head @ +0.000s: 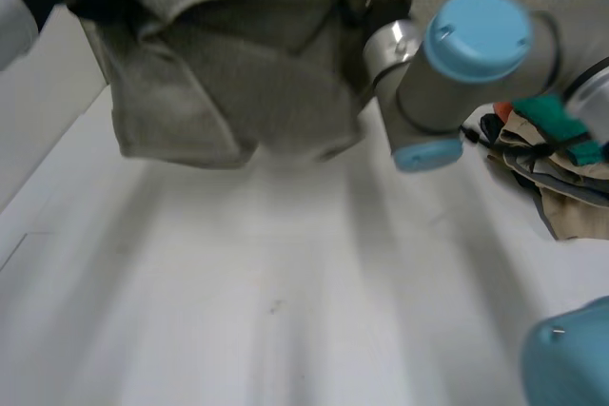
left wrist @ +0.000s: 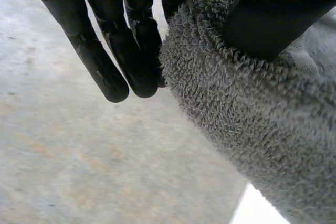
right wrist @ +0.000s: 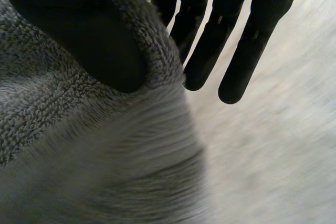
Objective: Fold the laundry.
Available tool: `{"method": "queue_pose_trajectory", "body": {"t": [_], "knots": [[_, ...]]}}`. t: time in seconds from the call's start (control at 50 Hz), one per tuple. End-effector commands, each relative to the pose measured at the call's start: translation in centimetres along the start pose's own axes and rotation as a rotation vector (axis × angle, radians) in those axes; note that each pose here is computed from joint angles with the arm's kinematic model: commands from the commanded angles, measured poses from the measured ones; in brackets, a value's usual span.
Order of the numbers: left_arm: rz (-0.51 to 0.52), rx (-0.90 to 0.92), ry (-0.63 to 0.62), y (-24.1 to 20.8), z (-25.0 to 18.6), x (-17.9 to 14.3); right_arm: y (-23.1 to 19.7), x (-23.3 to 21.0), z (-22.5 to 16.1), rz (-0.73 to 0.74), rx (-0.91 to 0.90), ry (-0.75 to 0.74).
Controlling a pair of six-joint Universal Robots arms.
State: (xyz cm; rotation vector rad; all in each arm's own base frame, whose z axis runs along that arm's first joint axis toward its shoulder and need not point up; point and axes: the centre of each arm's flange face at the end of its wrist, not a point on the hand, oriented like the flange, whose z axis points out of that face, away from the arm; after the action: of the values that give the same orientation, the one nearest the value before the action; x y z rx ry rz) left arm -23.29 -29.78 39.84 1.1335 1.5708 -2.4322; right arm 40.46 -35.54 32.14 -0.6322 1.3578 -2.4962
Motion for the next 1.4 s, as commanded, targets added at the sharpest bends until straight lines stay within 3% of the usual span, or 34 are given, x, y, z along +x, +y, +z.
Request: {"method": "queue_pose_trajectory", "body": {"t": [0.02, 0.2, 0.34, 0.44, 0.56, 0.64, 0.76, 0.86, 1.06, 1.4], "knots": [[-0.058, 0.042, -0.063, 0.7, 3.5, -1.2, -2.9, 2.1, -0.8, -0.11, 0.066, 0.031], [-0.162, -0.13, 0.046, 7.4, 5.5, 4.6, 3.0, 3.9, -7.5, -0.178, -0.152, -0.004], [-0.231, -0.359, 0.256, 13.7, 2.6, 12.1, 11.0, 1.3, -17.7, -0.19, -0.523, -0.264], [-0.203, -0.446, 0.345, 16.1, 0.7, 14.7, 13.5, 1.3, -21.4, -0.253, -0.654, -0.346], [-0.156, -0.462, 0.35, 15.1, -0.3, 14.0, 12.5, 4.0, -20.0, -0.282, -0.666, -0.287], [-0.145, -0.424, 0.283, 12.4, -0.7, 11.6, 8.2, 5.8, -17.3, -0.222, -0.614, -0.23], [-0.184, -0.41, 0.209, 10.0, -2.0, 9.6, 4.1, 7.7, -15.0, -0.093, -0.631, -0.217], [-0.231, -0.455, 0.151, 9.5, -4.0, 8.8, 3.4, 7.8, -13.9, -0.03, -0.664, -0.269], [-0.299, -0.662, 0.097, 13.0, -7.9, 9.1, 6.0, 7.1, -12.4, -0.087, -0.758, -0.393], [-0.385, -0.774, 0.186, 16.8, -10.0, 10.7, 14.7, 4.6, -12.1, -0.154, -0.86, -0.455]]}}
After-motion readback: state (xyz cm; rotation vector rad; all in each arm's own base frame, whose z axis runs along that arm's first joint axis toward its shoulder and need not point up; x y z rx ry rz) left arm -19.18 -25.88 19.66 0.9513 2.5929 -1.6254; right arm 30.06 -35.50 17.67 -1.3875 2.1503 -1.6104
